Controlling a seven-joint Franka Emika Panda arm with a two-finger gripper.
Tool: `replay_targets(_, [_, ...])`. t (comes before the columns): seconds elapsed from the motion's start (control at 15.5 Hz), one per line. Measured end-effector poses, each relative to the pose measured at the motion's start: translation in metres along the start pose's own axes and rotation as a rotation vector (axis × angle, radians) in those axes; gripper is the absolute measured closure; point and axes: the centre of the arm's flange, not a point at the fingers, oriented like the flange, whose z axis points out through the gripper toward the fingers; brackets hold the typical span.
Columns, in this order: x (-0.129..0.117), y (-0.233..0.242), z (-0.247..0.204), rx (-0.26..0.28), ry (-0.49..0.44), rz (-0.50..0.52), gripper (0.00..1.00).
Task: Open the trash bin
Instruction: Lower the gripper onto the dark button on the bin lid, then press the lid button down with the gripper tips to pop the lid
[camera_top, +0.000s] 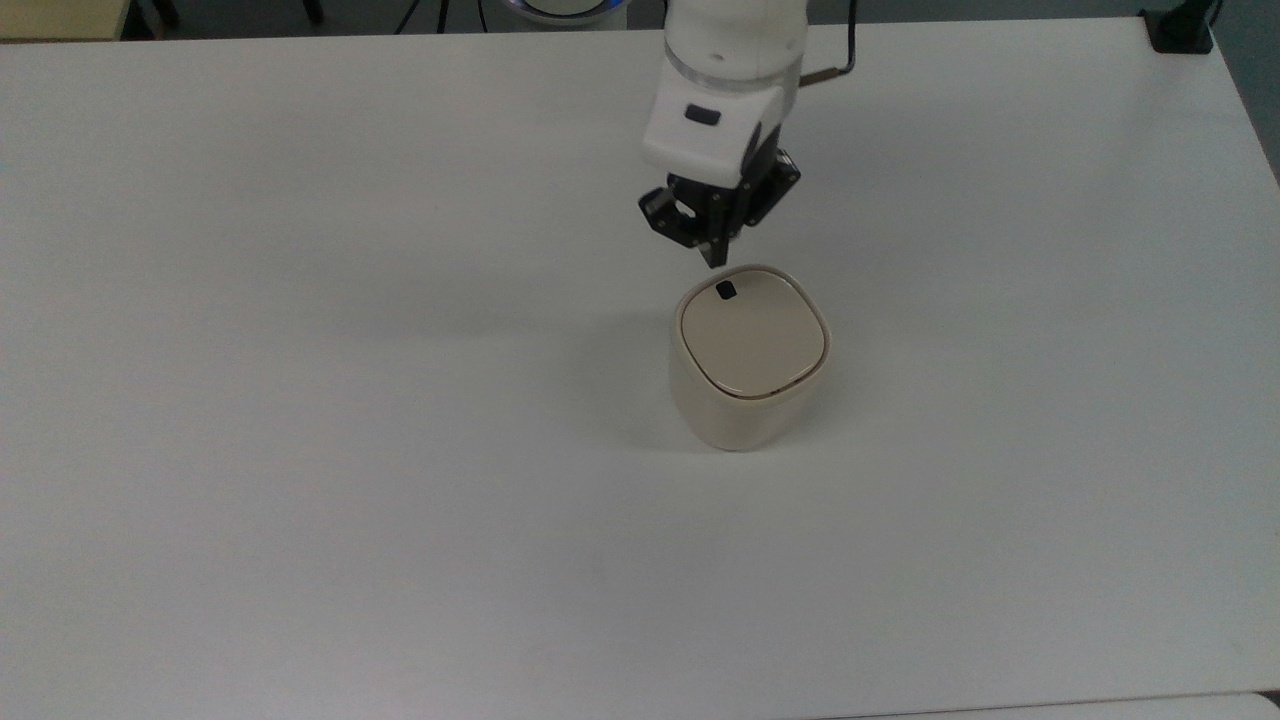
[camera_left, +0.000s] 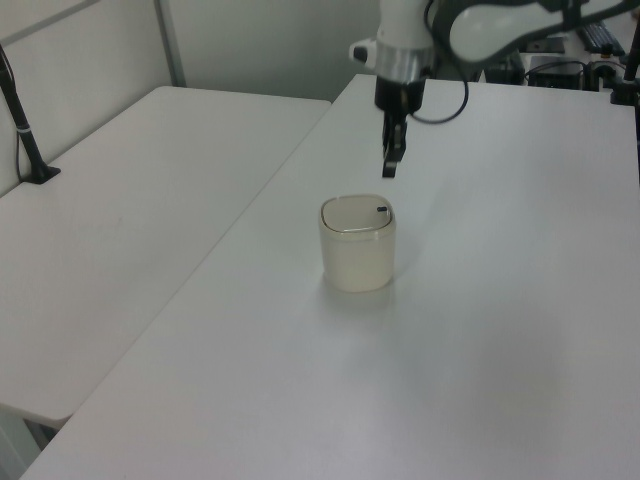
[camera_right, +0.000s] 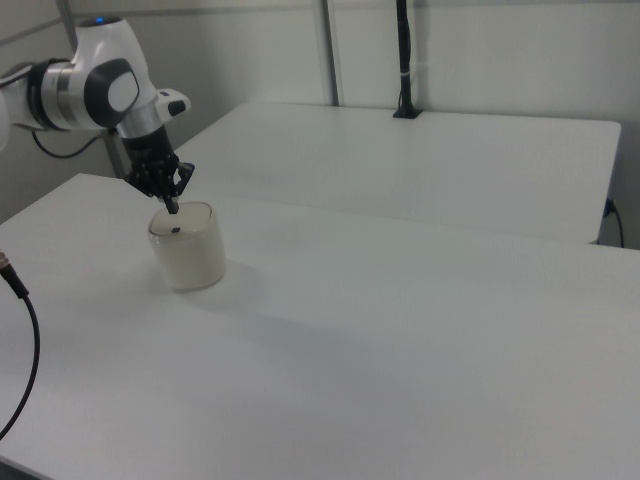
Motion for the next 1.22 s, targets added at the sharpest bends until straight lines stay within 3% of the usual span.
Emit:
replay_targets(0.32, [0.013,-0.011,0.043,-0.005,-0.003,-0.019,0.99])
replay_targets(1.22, [0.014,-0.012,0.048,-0.005,-0.008,-0.020,0.99])
